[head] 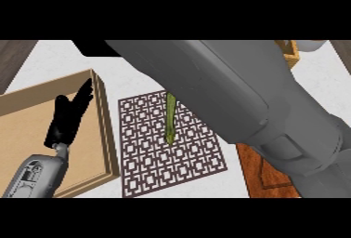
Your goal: Pick the sweet potato from the cutting board and place it in the basket
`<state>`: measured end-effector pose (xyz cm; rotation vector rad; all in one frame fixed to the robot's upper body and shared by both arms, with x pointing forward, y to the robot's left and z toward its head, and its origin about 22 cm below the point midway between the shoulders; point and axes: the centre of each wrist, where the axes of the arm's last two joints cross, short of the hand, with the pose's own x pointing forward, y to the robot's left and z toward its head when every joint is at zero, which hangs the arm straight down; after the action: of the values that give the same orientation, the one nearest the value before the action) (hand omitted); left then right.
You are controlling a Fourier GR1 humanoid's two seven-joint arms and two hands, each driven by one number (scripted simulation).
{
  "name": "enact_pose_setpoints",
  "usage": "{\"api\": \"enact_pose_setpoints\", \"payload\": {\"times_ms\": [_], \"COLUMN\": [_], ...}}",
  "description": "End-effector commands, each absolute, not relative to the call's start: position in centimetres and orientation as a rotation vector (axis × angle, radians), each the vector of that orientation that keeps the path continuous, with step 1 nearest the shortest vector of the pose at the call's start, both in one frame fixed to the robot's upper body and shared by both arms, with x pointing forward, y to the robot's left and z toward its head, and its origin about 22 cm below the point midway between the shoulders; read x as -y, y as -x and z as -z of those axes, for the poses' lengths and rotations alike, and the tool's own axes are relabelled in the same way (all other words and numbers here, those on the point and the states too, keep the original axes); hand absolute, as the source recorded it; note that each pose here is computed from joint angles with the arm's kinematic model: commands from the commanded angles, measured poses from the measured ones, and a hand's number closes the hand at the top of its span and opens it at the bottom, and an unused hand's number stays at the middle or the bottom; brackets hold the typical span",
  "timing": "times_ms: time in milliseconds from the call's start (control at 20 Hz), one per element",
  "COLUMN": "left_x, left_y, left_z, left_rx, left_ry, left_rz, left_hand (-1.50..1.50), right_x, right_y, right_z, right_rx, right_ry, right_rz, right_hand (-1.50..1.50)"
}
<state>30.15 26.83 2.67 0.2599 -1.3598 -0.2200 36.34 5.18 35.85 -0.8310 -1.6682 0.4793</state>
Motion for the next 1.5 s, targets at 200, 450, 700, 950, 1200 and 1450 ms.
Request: {"api": "enact_pose_setpoints", "payload": {"times_ms": [200,450,700,950,1200,1450], "left_x": [-27.8,-27.4,-28.2,-28.3,-27.7,-28.5], "left_y": [-30.3,-30.6,-29.6,-29.5,-29.0,-29.5], "left_z": [-2.9,-2.5,-2.5,-3.0,-0.7,-2.5], "left_rx": [1.366,1.357,1.361,1.349,1.365,1.347], "left_ry": [-0.282,-0.267,-0.273,-0.292,-0.280,-0.258], "left_rz": [0.203,0.226,0.211,0.202,0.197,0.210], "left_hand": [0.00,0.00,0.00,0.00,0.00,0.00], "right_x": [-2.4,2.7,10.1,11.9,15.4,17.7], "right_y": [-38.9,-42.1,-44.7,-44.0,-44.9,-45.5], "right_z": [-37.8,-37.4,-35.0,-33.7,-30.4,-27.7], "right_rx": [1.384,1.234,1.152,1.203,1.247,1.201], "right_ry": [1.220,1.262,1.346,1.297,1.207,1.219], "right_rz": [-0.621,-0.664,-0.675,-0.724,-0.728,-0.779], "right_hand": [1.50,1.50,1.50,1.50,1.50,1.50]}}
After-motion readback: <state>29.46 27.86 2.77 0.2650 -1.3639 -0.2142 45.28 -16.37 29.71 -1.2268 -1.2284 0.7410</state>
